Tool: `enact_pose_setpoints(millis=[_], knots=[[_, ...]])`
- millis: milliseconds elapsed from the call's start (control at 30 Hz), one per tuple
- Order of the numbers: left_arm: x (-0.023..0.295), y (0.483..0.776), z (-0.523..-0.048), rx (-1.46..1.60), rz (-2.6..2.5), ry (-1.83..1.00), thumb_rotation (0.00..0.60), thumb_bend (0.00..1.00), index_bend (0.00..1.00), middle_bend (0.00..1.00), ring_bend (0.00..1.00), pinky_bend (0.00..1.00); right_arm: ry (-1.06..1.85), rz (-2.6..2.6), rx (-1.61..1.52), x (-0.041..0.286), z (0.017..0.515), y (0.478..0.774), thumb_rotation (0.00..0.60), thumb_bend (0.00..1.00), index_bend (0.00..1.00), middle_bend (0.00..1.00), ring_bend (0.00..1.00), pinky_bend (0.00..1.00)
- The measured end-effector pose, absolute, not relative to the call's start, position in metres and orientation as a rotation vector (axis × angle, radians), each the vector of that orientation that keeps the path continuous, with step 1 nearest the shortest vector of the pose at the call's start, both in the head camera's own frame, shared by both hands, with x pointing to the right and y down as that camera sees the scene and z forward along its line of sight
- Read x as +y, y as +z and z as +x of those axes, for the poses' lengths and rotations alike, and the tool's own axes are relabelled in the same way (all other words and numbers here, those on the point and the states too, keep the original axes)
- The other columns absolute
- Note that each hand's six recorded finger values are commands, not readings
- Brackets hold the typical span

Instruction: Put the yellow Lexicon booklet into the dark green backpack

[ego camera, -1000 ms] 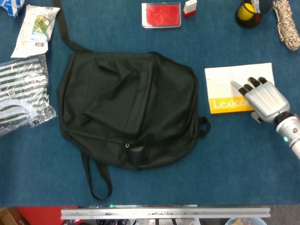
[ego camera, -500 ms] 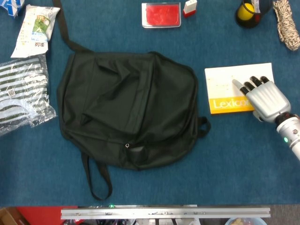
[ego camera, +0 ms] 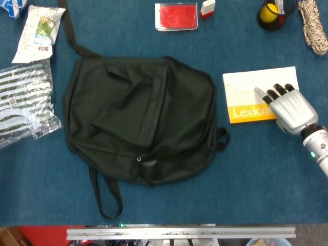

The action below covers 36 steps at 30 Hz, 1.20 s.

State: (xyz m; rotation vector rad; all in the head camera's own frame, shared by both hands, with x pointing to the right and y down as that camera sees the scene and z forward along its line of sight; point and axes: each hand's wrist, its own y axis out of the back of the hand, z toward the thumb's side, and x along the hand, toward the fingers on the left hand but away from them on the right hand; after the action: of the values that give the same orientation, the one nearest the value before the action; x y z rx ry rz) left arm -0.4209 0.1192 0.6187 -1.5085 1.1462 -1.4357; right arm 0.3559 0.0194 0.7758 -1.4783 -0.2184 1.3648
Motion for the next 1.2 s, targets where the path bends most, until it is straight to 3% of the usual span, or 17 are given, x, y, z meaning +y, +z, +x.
enact_pose_setpoints(millis=[200, 533, 1000, 1200], knots=[[0.119, 0.618, -0.421, 1.147, -1.51, -1.435, 0.6, 0.24, 0.11, 0.09, 0.11, 0.07, 1.375, -1.495, -0.231, 0.019, 0.356, 0.777, 0.6, 0.53, 0.1, 0.3, 0.19, 0.28], [0.117, 0.618, -0.419, 1.147, -1.517, -1.427, 0.6, 0.24, 0.11, 0.09, 0.11, 0.07, 1.377, -1.497, -0.296, 0.006, 0.355, 0.772, 0.6, 0.66, 0.13, 0.32, 0.24, 0.33], [0.113, 0.618, -0.414, 1.128, -1.522, -1.422, 0.6, 0.24, 0.11, 0.09, 0.11, 0.07, 1.375, -1.492, -0.431, -0.023, 0.35, 0.759, 0.6, 0.66, 0.28, 0.37, 0.28, 0.37], [0.111, 0.617, -0.413, 1.12, -1.522, -1.421, 0.6, 0.24, 0.11, 0.09, 0.11, 0.07, 1.367, -1.484, -0.492, -0.037, 0.345, 0.753, 0.6, 0.59, 0.4, 0.41, 0.31, 0.41]])
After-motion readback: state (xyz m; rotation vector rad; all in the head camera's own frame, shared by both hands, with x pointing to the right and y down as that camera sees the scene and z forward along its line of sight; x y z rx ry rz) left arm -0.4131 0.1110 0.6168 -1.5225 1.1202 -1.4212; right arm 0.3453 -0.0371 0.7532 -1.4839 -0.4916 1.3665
